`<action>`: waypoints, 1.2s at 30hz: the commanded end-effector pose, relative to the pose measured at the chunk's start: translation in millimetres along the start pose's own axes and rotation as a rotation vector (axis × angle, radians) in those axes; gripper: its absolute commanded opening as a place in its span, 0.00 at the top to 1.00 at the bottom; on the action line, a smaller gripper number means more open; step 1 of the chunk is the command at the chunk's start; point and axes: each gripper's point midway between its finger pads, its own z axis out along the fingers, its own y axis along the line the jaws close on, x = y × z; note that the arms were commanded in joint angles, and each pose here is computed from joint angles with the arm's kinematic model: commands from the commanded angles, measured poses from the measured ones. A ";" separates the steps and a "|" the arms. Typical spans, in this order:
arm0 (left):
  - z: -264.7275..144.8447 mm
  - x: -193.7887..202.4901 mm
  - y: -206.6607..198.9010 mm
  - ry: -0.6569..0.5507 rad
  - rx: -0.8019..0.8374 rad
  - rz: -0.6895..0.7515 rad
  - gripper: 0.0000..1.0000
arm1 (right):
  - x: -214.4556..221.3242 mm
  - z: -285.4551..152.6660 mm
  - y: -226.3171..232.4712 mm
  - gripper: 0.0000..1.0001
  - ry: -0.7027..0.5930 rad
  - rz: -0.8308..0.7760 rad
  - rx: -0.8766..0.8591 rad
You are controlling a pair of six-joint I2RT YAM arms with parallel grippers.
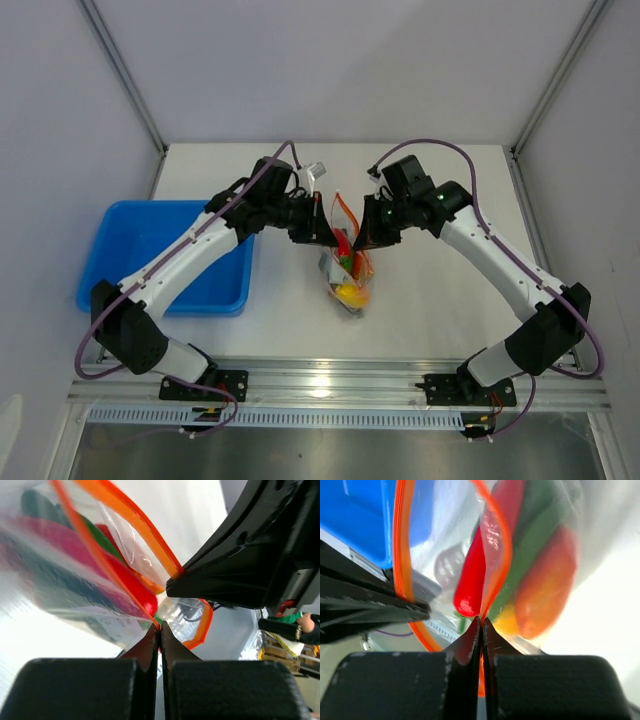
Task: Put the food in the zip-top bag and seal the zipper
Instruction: Adjust the zipper food storage bag at the center of the board.
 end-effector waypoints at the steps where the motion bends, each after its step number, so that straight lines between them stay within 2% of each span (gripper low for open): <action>1: -10.3 -15.0 -44.2 -0.008 0.143 0.069 0.99 | -0.4 -43.6 9.9 1.00 -0.050 -0.046 0.007; 4: -4.4 -9.1 -54.8 0.024 0.187 0.070 0.99 | 13.1 -57.5 10.2 1.00 -0.031 -0.041 0.007; 10: 10.2 12.4 -44.0 0.107 0.215 -0.002 0.99 | 28.6 -65.9 22.8 1.00 -0.005 -0.008 -0.062; 15: 17.5 33.6 -26.3 0.202 0.191 -0.007 0.99 | 36.1 -41.4 40.8 1.00 0.040 0.005 -0.169; 19: 21.6 43.1 -17.7 0.250 0.189 0.007 0.99 | 39.2 -14.6 42.2 0.99 0.086 -0.008 -0.181; 22: 23.6 44.9 -14.4 0.264 0.191 0.021 0.99 | 37.1 -0.9 39.4 0.86 0.100 -0.021 -0.184; 23: 23.9 44.7 -13.8 0.266 0.192 0.024 0.99 | 36.9 2.1 39.5 0.77 0.104 -0.032 -0.188; 29: 21.4 46.1 -5.4 0.265 0.172 0.066 0.99 | 23.9 -9.2 45.9 0.49 0.049 -0.059 -0.218; 36: 16.7 41.9 -3.3 0.226 0.164 0.101 0.99 | 6.2 -28.9 39.8 0.46 -0.011 -0.023 -0.223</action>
